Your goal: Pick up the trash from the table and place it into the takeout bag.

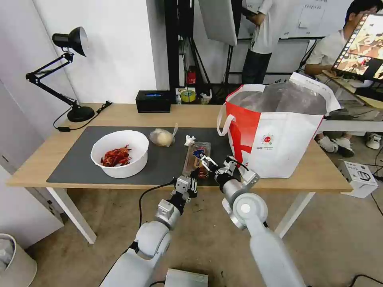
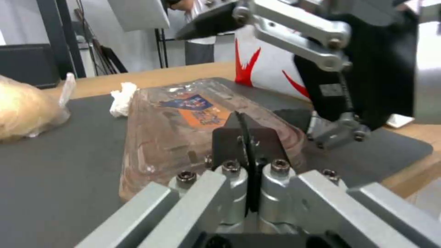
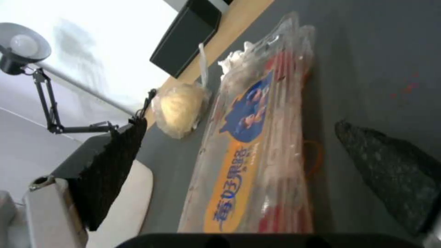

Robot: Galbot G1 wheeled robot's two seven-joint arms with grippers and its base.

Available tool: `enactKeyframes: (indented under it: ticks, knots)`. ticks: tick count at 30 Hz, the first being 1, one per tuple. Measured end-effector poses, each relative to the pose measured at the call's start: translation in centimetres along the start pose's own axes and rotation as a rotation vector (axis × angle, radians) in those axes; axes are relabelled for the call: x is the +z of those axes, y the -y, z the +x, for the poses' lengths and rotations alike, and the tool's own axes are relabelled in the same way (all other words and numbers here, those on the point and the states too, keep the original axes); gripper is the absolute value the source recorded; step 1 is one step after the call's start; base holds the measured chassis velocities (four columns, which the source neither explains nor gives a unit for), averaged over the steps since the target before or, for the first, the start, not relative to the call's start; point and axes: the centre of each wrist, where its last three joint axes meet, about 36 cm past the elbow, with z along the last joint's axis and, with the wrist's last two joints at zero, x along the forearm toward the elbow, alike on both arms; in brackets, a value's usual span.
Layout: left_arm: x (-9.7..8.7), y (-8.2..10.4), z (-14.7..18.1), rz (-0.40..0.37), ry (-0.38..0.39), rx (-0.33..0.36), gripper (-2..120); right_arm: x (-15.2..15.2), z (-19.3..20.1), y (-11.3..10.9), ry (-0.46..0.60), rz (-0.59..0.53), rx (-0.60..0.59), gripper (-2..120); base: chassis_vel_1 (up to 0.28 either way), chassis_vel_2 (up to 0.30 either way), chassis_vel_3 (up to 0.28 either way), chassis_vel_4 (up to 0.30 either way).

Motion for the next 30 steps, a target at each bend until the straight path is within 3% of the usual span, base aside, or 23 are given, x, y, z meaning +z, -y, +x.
enactKeyframes:
  ticks: [16, 19, 21, 30]
  knots:
    - [0.9, 0.5, 0.4, 0.018, -0.021, -0.003, 0, 0.6, -0.1, 0.3, -0.007, 0.021, 0.024, 97, 0.000, 0.000, 0.000, 0.000]
    - [0.9, 0.6, 0.6, 0.019, -0.021, -0.004, 7, 0.8, -0.2, 0.3, -0.016, 0.025, 0.032, 82, 0.000, 0.000, 0.000, 0.000]
    - [0.9, 0.6, 0.6, 0.019, -0.021, -0.004, 9, 0.9, -0.2, 0.3, -0.018, 0.027, 0.033, 79, 0.000, 0.000, 0.000, 0.000]
    - [0.8, 0.8, 0.4, 0.024, -0.017, -0.006, 13, 1.4, -0.1, 0.3, -0.026, 0.029, 0.038, 43, 0.000, 0.000, 0.000, 0.000]
